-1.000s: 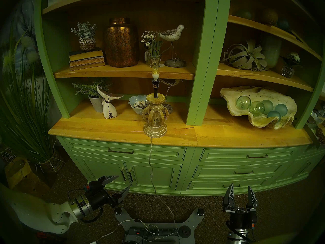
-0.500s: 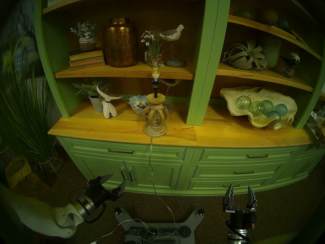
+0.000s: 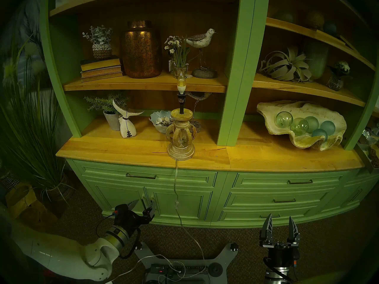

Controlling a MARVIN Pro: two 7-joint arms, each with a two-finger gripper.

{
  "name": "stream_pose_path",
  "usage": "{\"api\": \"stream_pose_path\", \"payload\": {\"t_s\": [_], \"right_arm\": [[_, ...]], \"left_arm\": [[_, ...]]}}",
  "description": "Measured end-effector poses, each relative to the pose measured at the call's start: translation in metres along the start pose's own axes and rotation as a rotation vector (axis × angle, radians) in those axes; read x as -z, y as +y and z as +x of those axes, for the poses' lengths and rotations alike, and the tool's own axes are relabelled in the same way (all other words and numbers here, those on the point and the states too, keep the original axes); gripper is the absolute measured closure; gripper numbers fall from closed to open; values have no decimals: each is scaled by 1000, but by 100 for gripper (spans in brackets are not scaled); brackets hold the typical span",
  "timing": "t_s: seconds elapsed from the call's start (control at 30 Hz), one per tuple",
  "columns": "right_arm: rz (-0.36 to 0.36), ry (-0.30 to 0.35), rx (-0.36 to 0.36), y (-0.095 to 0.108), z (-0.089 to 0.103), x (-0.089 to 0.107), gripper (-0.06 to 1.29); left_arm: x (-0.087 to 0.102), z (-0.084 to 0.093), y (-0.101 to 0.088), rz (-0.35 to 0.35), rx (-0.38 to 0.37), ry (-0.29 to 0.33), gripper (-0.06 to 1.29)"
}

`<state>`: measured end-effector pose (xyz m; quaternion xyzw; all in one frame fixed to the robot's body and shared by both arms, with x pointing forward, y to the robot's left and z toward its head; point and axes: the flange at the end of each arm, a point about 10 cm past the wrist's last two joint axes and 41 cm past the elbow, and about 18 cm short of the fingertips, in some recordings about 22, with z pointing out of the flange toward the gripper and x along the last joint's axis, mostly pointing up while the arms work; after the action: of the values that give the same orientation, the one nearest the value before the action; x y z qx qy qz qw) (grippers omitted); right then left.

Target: Grab cable and switch light on

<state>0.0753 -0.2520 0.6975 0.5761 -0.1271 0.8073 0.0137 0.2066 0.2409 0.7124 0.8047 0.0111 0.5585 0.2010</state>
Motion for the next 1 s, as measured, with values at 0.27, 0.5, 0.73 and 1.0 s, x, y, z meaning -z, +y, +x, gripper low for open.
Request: {"api": "stream_pose_path", "payload": {"t_s": [0.27, 0.5, 0.73, 1.0], "right_arm": [[0, -1, 0, 0, 0, 0, -1], [0, -1, 0, 0, 0, 0, -1], [0, 0, 0, 0, 0, 0, -1], [0, 0, 0, 0, 0, 0, -1]], "left_arm": [[-25, -12, 31, -30, 7, -31, -2], [-44, -21, 43, -47, -32, -27, -2], [-59, -24, 50, -46, -55, 0, -2], [-73, -26, 57, -49, -68, 22, -2]]}}
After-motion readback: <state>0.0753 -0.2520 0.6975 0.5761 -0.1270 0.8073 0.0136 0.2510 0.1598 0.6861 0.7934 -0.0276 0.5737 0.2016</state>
